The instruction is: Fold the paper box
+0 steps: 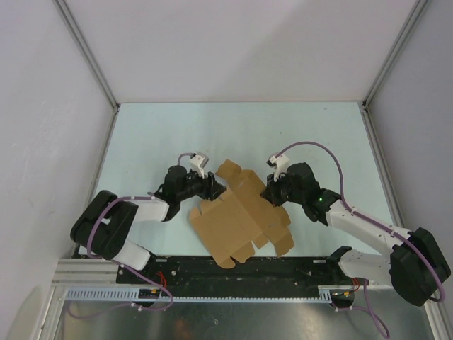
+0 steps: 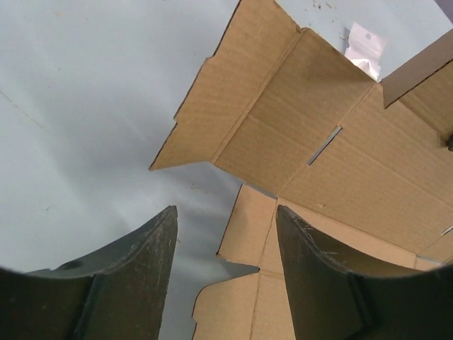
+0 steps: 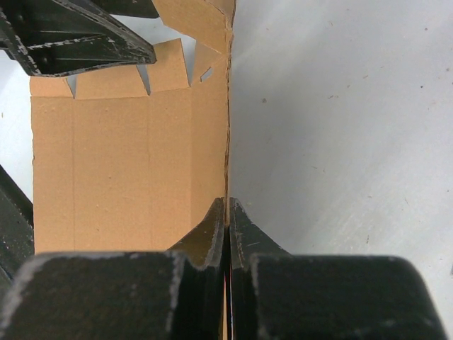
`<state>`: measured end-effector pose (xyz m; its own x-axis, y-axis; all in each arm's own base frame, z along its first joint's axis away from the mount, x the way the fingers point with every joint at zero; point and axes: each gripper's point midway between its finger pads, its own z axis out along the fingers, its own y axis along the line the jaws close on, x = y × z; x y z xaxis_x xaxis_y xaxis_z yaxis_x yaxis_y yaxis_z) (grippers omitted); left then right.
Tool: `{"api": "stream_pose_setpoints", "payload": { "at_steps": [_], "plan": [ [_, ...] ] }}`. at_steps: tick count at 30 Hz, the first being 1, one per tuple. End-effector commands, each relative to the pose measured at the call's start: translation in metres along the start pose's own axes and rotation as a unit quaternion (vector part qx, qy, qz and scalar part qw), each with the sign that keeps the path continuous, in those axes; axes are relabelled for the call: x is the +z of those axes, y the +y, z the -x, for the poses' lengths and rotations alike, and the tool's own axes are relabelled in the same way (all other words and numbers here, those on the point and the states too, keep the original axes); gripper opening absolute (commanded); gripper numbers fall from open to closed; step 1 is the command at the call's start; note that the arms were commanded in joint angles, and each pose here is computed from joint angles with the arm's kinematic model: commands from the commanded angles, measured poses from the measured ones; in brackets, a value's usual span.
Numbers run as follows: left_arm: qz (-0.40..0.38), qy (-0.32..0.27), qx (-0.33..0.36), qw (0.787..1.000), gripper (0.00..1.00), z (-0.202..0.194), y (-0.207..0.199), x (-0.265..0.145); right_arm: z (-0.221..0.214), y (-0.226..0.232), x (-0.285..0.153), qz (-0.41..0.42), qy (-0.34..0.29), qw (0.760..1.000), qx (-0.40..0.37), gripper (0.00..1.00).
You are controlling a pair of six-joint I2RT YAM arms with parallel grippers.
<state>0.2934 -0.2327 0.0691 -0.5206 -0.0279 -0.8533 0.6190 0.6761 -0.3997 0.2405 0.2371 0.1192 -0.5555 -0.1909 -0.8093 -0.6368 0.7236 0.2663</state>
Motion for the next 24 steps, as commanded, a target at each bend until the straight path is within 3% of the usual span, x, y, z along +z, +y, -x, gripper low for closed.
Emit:
{"api": "stream_pose_setpoints", "payload": {
  "at_steps": [1, 24],
  "plan": [
    [-0.017, 0.005, 0.014, 1.0, 0.62, 0.009, -0.008, 0.014, 0.027, 0.007, -0.006, 0.004, -0.033, 0.999, -0.014, 0.02],
    [0.017, 0.023, 0.05, 0.998, 0.39, 0.001, -0.013, 0.018, 0.023, 0.007, -0.003, 0.0, -0.028, 1.0, -0.012, 0.01]
  ]
}}
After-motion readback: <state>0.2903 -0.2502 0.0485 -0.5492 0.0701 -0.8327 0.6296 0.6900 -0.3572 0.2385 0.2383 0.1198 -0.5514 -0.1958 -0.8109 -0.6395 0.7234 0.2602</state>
